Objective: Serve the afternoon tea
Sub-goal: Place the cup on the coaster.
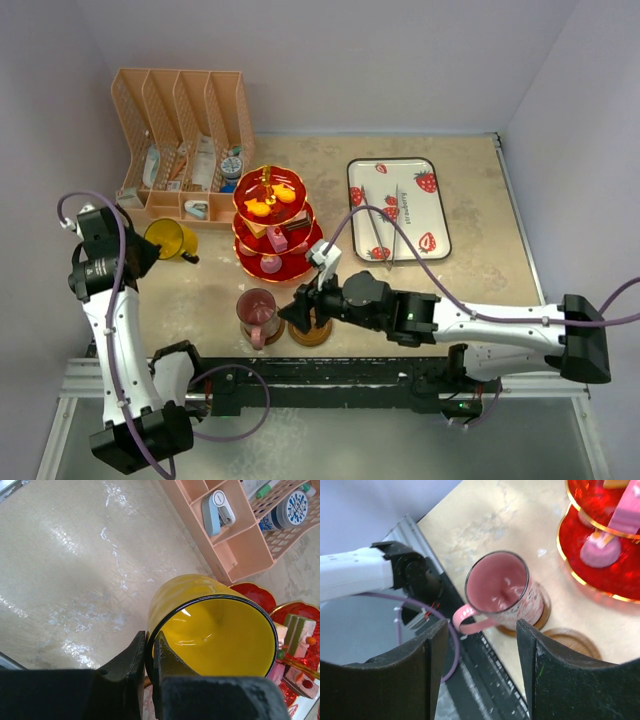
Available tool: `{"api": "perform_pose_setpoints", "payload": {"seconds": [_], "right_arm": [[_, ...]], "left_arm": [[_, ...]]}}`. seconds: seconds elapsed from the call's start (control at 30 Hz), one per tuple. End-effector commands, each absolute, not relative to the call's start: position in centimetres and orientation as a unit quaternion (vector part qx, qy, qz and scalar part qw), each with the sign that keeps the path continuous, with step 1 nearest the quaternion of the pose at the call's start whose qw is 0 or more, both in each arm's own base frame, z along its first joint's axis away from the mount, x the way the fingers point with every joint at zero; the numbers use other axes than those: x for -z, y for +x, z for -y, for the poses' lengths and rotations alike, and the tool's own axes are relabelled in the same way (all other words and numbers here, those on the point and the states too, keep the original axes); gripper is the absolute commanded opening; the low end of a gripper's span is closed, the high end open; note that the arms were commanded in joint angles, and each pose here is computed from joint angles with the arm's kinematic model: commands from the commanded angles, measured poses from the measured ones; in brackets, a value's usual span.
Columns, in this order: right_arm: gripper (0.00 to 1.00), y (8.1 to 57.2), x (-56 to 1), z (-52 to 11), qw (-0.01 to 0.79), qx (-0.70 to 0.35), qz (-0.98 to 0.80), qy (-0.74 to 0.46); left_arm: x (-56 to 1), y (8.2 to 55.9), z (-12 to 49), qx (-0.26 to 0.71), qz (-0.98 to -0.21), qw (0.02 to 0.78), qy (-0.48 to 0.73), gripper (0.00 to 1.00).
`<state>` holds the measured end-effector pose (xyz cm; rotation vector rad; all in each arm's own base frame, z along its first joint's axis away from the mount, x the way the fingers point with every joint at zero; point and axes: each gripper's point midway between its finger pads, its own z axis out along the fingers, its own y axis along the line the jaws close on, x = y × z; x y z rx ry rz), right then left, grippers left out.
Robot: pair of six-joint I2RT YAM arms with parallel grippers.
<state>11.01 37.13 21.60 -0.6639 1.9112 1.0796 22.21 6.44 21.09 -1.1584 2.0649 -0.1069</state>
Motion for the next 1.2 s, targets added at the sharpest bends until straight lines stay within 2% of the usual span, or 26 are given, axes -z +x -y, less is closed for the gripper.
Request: {"api": "perform_pose_setpoints", "payload": {"seconds": [0.0,0.2,0.43,0.67,0.87,1.17], "right_arm": [[0.59,13.9,-26.1,-38.5,0.538,-0.384,-0.702,-0.263],[0.58,14.2,-29.4,-40.6,0.635,-0.370,-0.608,-0.301],[0.58,15.3,-31.4,-44.2,0.681,-0.344,-0.558,-0.326],[0.57,16.7,-31.0,-48.9,0.675,-0.346,-0.581,-0.295],[0.58,16.8,-28.2,-53.4,0.631,-0.350,-0.619,-0.311],[0.59,17.9,-27.4,-56.0,0.627,-0.325,-0.632,-0.319]], "left_arm": [[-24.9,22.2,-5.5,0.064,-0.801,0.407,-0.435,0.00],[-24.8,22.7,-3.4,0.089,-0.812,0.390,-0.424,0.00],[-25.3,22.9,-2.8,0.060,-0.829,0.372,-0.413,0.00],[-26.6,22.5,-3.3,0.034,-0.831,0.371,-0.413,0.00],[-27.5,22.1,-3.6,0.024,-0.831,0.378,-0.407,0.00],[-27.3,21.9,-3.4,0.026,-0.839,0.373,-0.396,0.00]]}}
